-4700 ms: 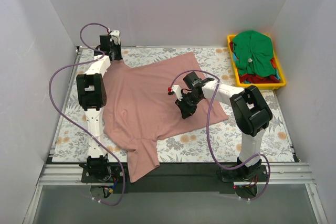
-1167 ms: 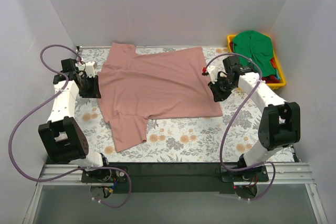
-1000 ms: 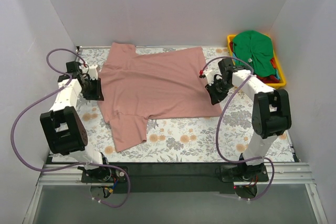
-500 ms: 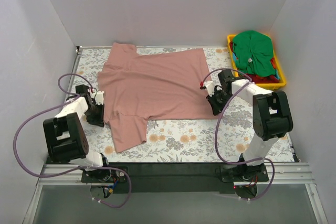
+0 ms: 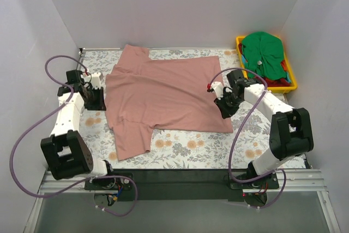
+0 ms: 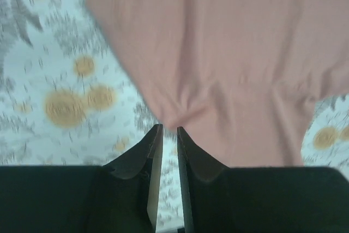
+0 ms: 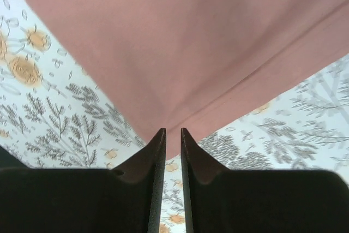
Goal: Fold and stack the t-shirts
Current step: Flatten the tshirt out
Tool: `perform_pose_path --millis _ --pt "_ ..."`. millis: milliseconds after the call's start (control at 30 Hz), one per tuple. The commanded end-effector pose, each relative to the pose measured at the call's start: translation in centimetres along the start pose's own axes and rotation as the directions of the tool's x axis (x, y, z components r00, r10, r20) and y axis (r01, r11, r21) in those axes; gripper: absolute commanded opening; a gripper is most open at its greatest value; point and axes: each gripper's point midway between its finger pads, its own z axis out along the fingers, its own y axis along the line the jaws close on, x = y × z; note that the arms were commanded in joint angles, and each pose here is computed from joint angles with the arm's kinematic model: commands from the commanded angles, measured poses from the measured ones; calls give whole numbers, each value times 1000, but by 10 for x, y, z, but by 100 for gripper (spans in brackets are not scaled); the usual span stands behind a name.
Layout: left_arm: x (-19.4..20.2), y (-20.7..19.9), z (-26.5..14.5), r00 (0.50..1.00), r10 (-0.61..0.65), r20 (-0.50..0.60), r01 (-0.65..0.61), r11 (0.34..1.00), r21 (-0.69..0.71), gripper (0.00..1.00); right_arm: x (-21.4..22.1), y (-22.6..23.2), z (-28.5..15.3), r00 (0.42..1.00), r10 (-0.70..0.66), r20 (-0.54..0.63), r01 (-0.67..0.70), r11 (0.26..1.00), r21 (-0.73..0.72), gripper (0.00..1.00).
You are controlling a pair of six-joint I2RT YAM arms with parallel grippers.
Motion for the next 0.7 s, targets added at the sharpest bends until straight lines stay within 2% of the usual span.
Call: perform_pose_path --millis 0,100,233,367,467,500,667 --pt "-40 -11 17 996 -50 68 41 991 125 16 -27 -14 -8 999 5 43 -6 1000 24 23" --pt "-53 -11 39 996 -68 56 58 987 152 17 -30 -19 2 999 28 33 -28 1000 0 23" --pt "-49 -9 64 994 -102 26 97 984 150 16 -31 -25 18 998 60 15 -59 998 -24 22" --pt "-31 2 89 992 -123 -6 123 987 101 16 -23 -28 37 995 92 -27 -93 994 -48 21" --pt "-5 14 104 990 -115 -79 118 992 36 15 -13 -28 48 993 102 -63 -105 993 -51 20" --pt "3 23 104 989 -108 -102 106 994 -18 14 -10 -29 50 992 102 -73 -106 993 -48 20" --pt "38 46 84 986 -73 -148 56 991 -120 11 11 -33 57 987 100 -128 -103 994 -21 19"
